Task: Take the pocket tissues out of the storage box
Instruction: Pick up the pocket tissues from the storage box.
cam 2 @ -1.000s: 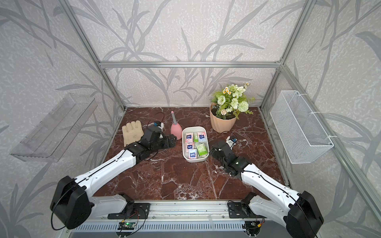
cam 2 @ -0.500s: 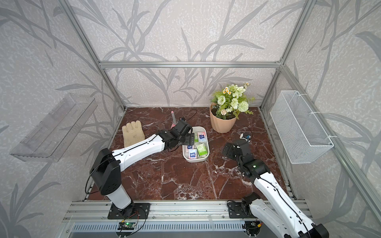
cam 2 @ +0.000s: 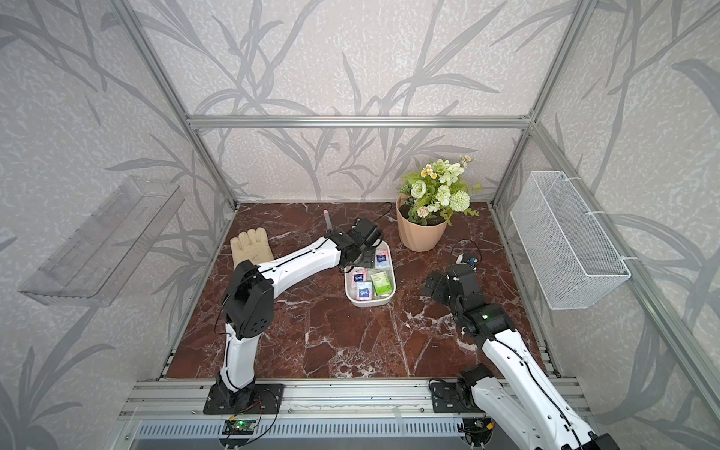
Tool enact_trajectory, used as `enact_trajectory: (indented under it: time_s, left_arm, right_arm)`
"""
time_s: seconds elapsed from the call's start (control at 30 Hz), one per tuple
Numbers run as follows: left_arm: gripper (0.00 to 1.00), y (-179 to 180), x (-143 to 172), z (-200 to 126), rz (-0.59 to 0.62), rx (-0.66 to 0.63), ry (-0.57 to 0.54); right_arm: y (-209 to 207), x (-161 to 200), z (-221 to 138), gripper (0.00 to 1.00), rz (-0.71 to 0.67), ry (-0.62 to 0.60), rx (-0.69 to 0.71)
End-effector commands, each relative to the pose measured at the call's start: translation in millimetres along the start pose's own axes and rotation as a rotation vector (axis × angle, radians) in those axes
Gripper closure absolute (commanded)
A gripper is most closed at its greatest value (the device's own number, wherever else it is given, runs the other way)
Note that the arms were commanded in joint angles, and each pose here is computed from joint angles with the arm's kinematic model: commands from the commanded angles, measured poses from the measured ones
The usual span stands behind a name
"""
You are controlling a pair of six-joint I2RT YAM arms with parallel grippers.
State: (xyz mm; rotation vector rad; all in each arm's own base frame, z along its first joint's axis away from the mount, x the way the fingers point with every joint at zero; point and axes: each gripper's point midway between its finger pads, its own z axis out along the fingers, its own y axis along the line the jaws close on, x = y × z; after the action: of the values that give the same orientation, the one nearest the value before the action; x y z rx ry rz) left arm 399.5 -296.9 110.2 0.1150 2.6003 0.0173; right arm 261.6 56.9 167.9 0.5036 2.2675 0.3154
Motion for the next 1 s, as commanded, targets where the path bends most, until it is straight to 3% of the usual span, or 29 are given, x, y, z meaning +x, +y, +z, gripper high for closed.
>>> enact_trajectory:
  time_s: [0.0,0.63,0.97]
  left_arm:
    - [0.23,2.6,2.1,6.2,0.007,-0.046,0.028]
    - [0.28,4.1,9.4,52.5,-0.018,-0.072,0.111]
    - [0.49,-5.1,9.3,52.3,-0.008,-0.012,0.136]
  right_arm:
    - [-5.7,3.9,0.9,0.01,-0.007,0.006,0.015]
    - [-10.2,4.3,4.2,0.01,0.000,0.005,0.024]
    - [-9.3,4.4,5.4,0.01,0.008,0.009,0.017]
